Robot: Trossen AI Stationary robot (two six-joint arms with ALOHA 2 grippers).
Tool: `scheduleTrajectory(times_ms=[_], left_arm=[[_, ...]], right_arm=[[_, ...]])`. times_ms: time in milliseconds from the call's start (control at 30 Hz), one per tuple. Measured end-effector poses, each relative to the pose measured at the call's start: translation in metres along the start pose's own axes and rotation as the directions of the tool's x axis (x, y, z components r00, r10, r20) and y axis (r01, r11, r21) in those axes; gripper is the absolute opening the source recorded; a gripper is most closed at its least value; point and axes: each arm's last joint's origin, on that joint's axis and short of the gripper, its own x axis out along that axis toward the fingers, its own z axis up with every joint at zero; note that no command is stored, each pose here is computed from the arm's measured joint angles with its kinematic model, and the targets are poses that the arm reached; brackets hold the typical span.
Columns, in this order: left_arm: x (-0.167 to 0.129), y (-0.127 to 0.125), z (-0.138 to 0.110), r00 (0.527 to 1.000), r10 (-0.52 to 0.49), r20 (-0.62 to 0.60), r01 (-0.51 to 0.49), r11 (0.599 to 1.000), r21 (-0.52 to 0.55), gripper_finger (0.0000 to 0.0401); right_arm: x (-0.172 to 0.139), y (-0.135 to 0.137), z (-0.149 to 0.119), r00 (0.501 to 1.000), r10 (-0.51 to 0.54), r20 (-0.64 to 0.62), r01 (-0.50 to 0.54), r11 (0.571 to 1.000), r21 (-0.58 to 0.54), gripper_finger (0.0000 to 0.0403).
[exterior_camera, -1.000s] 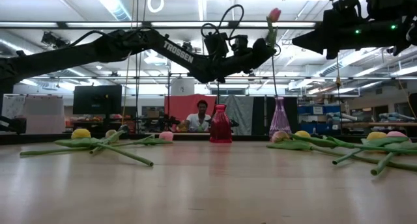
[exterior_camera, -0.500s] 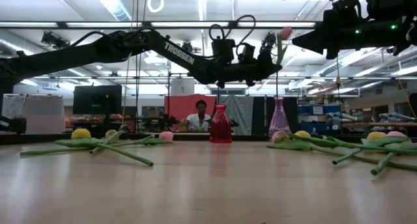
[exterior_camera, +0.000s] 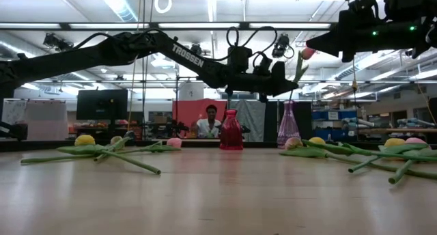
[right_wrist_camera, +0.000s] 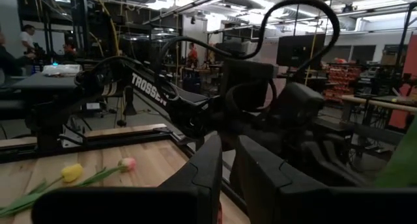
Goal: Sort flowers into vase by color
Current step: Put the pink white tulip into the pink vase, then put the pink tulip into the red vase
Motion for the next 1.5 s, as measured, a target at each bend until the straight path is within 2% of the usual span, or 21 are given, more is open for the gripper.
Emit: scheduleTrajectory(times_ms=[233, 367, 467, 600, 767, 967, 1133, 1233, 1333, 1500], left_arm=[[0.000, -0.002, -0.005, 0.995, -0.086, -0.058, 0.083, 0.995, -0.050, 0.0021], [-0.001, -0.002, -0.005, 0.994, -0.091, -0.057, 0.086, 0.993, -0.081, 0.0026], [-0.001, -0.001, -0.004, 0.994, -0.090, -0.055, 0.086, 0.993, -0.083, 0.0048], [-0.003, 0.003, -0.004, 0.994, -0.096, -0.055, 0.091, 0.992, -0.084, 0.0095], [-0.011, 0.016, -0.002, 0.989, -0.139, -0.057, 0.133, 0.985, -0.107, 0.0141], [-0.021, 0.029, 0.004, 0.965, -0.258, -0.037, 0.251, 0.959, -0.134, 0.0156], [-0.022, 0.030, 0.005, 0.965, -0.260, -0.035, 0.254, 0.959, -0.125, 0.0156], [-0.024, 0.030, 0.010, 0.967, -0.255, -0.029, 0.252, 0.964, -0.083, 0.0156], [-0.028, 0.028, 0.028, 0.975, -0.221, -0.022, 0.221, 0.975, -0.012, 0.0156], [-0.038, 0.017, 0.059, 0.993, 0.012, -0.120, 0.003, 0.993, 0.120, 0.0157]], right_arm=[[0.000, 0.000, 0.000, 1.000, 0.000, 0.000, 0.000, 1.000, 0.000, 0.0061], [0.000, 0.000, 0.000, 1.000, 0.000, 0.000, 0.000, 1.000, 0.000, 0.0061], [0.000, 0.000, 0.000, 1.000, 0.000, 0.000, 0.000, 1.000, 0.000, 0.0061], [0.000, 0.000, 0.000, 1.000, 0.000, -0.001, 0.000, 1.000, -0.002, 0.0061], [0.000, 0.000, -0.001, 1.000, 0.001, -0.008, -0.001, 1.000, -0.012, 0.0061], [0.000, 0.000, -0.001, 1.000, 0.001, -0.009, -0.001, 1.000, -0.019, 0.0061], [0.000, 0.000, -0.001, 1.000, 0.001, -0.010, -0.001, 1.000, -0.019, 0.0061], [0.000, 0.000, -0.002, 1.000, 0.002, -0.018, -0.003, 1.000, -0.019, 0.0061], [0.000, 0.000, -0.002, 1.000, 0.003, -0.018, -0.003, 1.000, -0.020, 0.0061], [0.000, 0.000, -0.002, 1.000, 0.002, -0.019, -0.003, 1.000, -0.027, 0.0061]])
